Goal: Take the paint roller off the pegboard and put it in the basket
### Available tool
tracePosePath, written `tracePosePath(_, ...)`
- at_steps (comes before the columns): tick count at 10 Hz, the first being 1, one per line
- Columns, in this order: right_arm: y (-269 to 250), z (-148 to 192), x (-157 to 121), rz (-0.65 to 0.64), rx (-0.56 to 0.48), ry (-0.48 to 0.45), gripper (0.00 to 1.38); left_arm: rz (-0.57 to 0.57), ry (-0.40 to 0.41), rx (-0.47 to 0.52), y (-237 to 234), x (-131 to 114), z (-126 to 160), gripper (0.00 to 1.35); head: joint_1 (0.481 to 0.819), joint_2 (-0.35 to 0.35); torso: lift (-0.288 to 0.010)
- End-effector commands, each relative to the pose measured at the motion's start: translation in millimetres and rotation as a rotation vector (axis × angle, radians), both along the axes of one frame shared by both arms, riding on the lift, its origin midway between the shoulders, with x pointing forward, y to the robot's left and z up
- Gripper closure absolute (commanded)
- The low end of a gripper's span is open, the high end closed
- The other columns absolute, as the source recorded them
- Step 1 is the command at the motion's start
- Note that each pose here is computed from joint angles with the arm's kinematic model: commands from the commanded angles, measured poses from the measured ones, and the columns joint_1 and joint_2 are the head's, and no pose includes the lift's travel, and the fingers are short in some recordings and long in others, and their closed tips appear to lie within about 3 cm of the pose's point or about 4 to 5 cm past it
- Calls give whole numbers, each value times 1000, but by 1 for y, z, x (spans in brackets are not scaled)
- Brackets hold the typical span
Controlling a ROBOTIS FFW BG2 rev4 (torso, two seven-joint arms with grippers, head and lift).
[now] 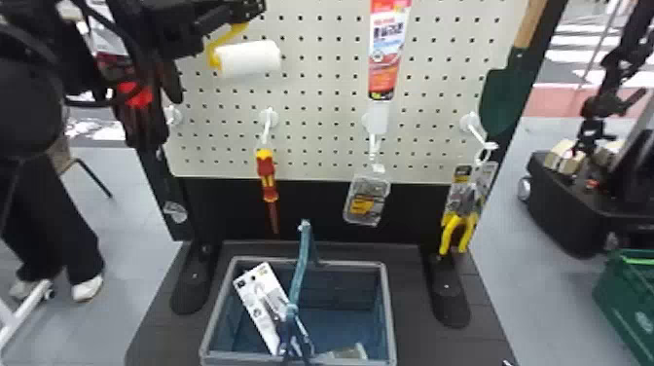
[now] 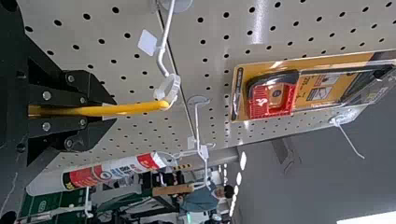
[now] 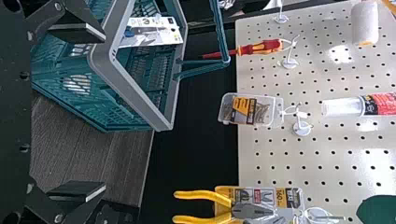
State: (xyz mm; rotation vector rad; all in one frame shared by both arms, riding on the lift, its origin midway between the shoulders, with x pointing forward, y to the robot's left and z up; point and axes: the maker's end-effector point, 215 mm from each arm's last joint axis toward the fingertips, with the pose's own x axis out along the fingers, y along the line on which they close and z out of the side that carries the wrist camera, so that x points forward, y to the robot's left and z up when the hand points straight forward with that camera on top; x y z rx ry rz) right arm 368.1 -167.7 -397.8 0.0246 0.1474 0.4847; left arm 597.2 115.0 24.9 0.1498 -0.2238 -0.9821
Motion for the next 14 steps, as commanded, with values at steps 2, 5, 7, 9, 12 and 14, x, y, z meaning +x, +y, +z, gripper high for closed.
tracePosePath(2,1,-1,-1,1,1,3,179,6,37,-44,7,-7,-21,1207,549,0,-100)
tracePosePath(5,2,0,0,4,3,2,179,32,51,-82,21,-16,-37,1207,549,0,-100)
tracePosePath(7,2,0,0,4,1,2,177,66,90,-109,38,-18,-63,1207,549,0,-100)
tracePosePath(9,4,0,0,6,5,4,177,124,138,-185,62,-20,-97,1207,549,0,-100)
tracePosePath(12,6,1,0,10,7,2,177,212,180,-311,93,-26,-135,1207,549,0,-100)
tracePosePath(14,7,0,0,11,8,3,179,294,241,-400,123,-45,-178,1207,549,0,-100)
